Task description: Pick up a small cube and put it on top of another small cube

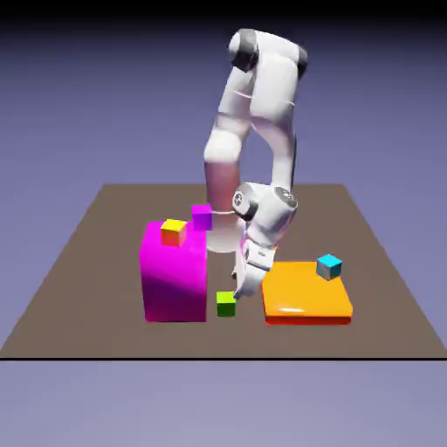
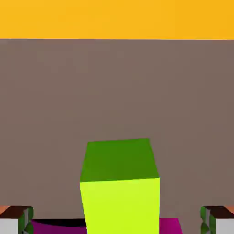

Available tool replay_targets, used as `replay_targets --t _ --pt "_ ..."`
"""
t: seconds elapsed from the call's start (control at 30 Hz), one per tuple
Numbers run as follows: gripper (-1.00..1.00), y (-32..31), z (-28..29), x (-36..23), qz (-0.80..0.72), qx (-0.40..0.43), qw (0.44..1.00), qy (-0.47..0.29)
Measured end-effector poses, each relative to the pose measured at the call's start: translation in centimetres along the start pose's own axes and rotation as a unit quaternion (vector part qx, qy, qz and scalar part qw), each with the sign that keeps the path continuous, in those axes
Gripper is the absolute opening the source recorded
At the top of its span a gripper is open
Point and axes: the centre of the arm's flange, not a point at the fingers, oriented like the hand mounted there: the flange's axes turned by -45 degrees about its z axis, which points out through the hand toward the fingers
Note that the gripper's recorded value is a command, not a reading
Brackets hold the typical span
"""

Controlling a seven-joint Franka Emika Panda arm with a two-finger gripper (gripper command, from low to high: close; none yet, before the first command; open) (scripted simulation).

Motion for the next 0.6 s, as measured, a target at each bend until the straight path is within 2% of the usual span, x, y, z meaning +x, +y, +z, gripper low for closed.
replay_targets --t 0.33,0.37,0.6 --pt "0.00 0.1 6.4 0.9 0.000 -0.001 1.000 -0.001" --pt "-1.00 0.0 6.8 0.9 0.000 0.000 1.000 0.000" --pt "-1.00 0.4 3.1 0.3 0.001 -0.006 1.000 -0.005"
